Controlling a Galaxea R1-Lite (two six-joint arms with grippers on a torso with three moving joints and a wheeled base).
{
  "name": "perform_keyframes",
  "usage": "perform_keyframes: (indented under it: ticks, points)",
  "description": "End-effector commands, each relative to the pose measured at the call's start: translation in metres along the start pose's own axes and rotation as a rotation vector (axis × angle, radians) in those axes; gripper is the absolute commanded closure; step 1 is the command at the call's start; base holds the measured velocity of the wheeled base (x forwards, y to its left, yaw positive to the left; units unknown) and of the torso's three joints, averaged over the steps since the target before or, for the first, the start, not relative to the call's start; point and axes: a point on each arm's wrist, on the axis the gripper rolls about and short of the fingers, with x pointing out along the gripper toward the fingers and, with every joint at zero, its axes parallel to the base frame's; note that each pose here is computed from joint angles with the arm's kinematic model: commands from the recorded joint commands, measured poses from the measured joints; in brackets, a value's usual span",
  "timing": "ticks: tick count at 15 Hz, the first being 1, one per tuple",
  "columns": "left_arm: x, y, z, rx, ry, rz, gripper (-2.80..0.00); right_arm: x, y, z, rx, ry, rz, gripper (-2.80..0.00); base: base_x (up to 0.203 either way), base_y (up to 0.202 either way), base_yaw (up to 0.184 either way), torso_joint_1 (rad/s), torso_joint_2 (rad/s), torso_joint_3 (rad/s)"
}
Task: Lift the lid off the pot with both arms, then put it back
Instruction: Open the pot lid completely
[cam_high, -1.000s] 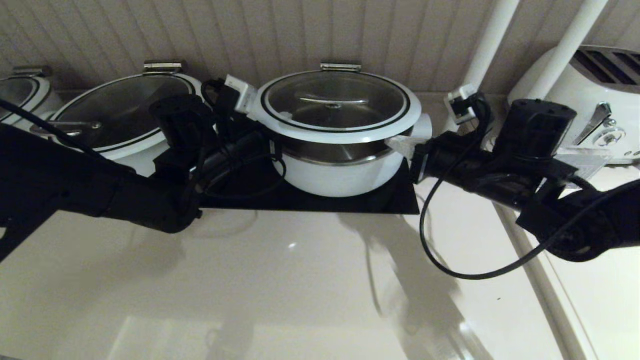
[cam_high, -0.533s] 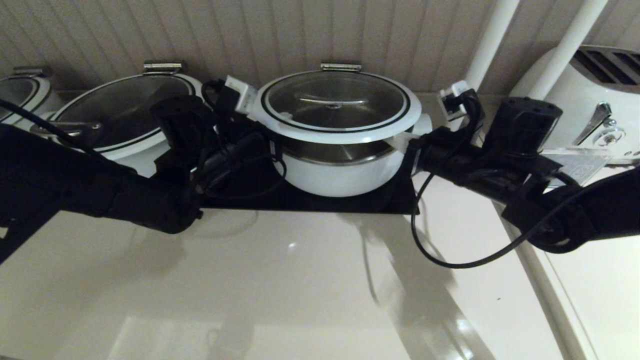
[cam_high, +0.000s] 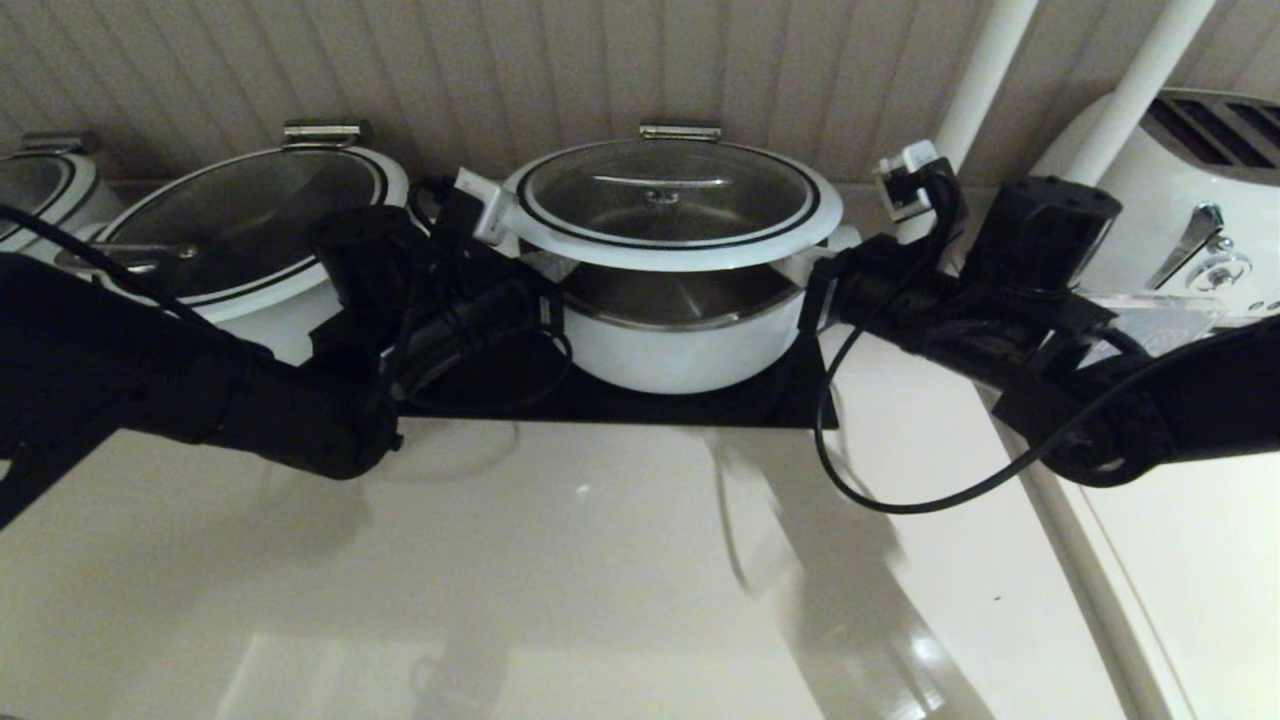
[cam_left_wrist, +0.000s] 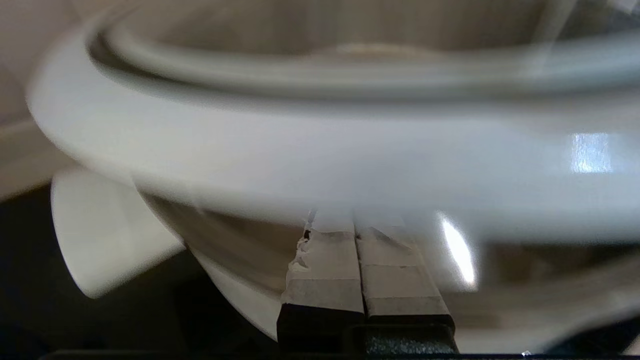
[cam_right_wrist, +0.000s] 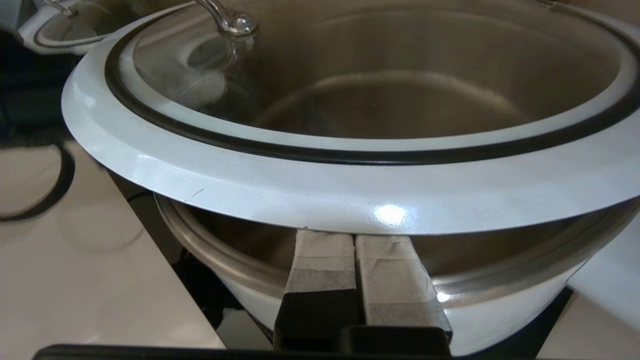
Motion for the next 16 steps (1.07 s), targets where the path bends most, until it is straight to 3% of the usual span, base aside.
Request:
perform_keyframes:
  ticks: [1, 6, 9, 16]
  points:
    - [-0.007, -0.001, 0.001, 0.0, 0.007, 0.001, 0.0, 0.001, 0.0, 0.004, -0.008, -0.019, 0.002, 0.0, 0.0, 0.0, 0.0, 0.0, 0.0, 0.0]
    - [-0.038, 0.007, 0.007, 0.002, 0.04, 0.039, 0.0, 0.003, -0.001, 0.009, -0.012, -0.034, 0.003, 0.0, 0.0, 0.0, 0.0, 0.0, 0.0, 0.0]
    - [-0.062, 0.016, 0.017, 0.034, 0.043, 0.082, 0.0, 0.003, -0.001, 0.011, -0.016, -0.04, 0.003, 0.0, 0.0, 0.0, 0.0, 0.0, 0.0, 0.0]
    - [-0.153, 0.023, 0.003, 0.036, 0.199, 0.215, 0.0, 0.004, -0.001, 0.012, -0.016, -0.046, 0.005, 0.0, 0.0, 0.0, 0.0, 0.0, 0.0, 0.0]
